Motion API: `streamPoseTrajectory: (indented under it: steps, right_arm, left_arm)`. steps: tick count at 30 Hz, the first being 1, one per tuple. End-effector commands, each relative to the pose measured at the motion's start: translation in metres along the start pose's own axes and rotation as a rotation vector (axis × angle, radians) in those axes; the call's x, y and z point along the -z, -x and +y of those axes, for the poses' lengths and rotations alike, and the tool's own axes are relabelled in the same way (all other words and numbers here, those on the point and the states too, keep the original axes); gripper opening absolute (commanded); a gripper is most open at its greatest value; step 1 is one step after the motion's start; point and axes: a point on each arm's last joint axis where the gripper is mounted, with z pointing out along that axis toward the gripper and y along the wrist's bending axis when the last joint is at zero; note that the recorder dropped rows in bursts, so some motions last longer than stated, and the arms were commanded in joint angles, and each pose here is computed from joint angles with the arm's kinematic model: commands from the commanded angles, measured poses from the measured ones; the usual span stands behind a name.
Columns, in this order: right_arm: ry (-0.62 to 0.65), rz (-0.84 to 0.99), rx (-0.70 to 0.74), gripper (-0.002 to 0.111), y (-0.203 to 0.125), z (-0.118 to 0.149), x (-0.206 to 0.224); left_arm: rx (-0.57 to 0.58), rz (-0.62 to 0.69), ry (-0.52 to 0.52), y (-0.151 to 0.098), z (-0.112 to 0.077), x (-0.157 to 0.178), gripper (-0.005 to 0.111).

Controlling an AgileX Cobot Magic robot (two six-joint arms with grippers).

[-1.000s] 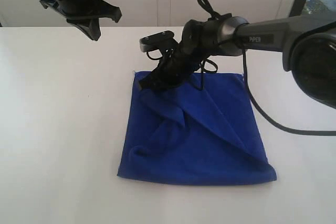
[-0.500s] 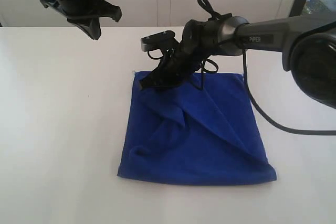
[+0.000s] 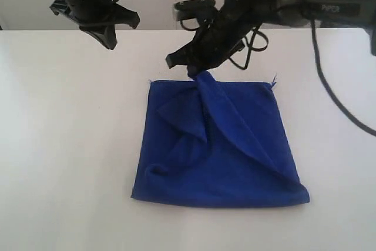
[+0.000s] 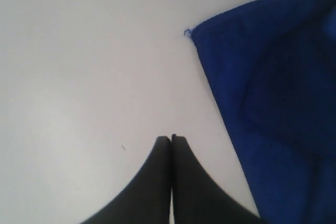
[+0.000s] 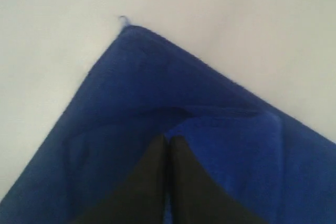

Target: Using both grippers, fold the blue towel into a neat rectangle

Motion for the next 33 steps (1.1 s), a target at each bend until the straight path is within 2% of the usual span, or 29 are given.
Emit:
streamPoseTrajectory:
  steps: [1, 3, 4, 5, 9, 13, 21, 24, 29, 33]
  right_arm:
    - [-0.046, 0.01, -0.059, 0.0, -0.003, -0.033, 0.028]
    - [-0.078, 0.047, -0.089, 0.0, -0.016, -0.059, 0.035]
    - [-0.084, 0.058, -0.093, 0.0, -0.02, -0.062, 0.034]
    - [-0.093, 0.078, -0.106, 0.0, -0.028, -0.068, 0.03]
    - [-0.109, 0.118, -0.127, 0.0, -0.048, -0.077, 0.02]
    - [-0.125, 0.112, -0.126, 0.0, -0.055, -0.08, 0.016]
    - [-0.126, 0.11, -0.126, 0.0, -0.055, -0.08, 0.016]
    - [-0.126, 0.11, -0.126, 0.0, -0.055, -0.08, 0.016]
    - [-0.126, 0.11, -0.126, 0.0, -0.055, -0.08, 0.016]
    - [-0.126, 0.11, -0.126, 0.0, -0.055, -0.08, 0.016]
  left_arm:
    - [0.002, 0.014, -0.034, -0.001, -0.009, 0.001, 0.0]
    - [-0.077, 0.005, -0.058, -0.001, -0.038, -0.002, 0.0]
    - [-0.09, -0.002, -0.063, -0.001, -0.045, -0.005, 0.0]
    - [-0.116, -0.015, -0.073, -0.005, -0.06, -0.018, 0.0]
    - [-0.096, 0.041, -0.106, -0.034, -0.078, -0.066, 0.0]
    - [-0.073, 0.031, -0.128, -0.047, -0.085, -0.088, 0.0]
    - [-0.045, -0.034, -0.126, -0.043, -0.086, -0.097, 0.0]
    - [-0.045, -0.012, -0.12, -0.045, -0.086, -0.107, 0.008]
    - [-0.039, -0.001, -0.114, -0.047, -0.084, -0.122, 0.033]
    - [-0.052, -0.012, -0.099, -0.046, -0.082, -0.125, 0.039]
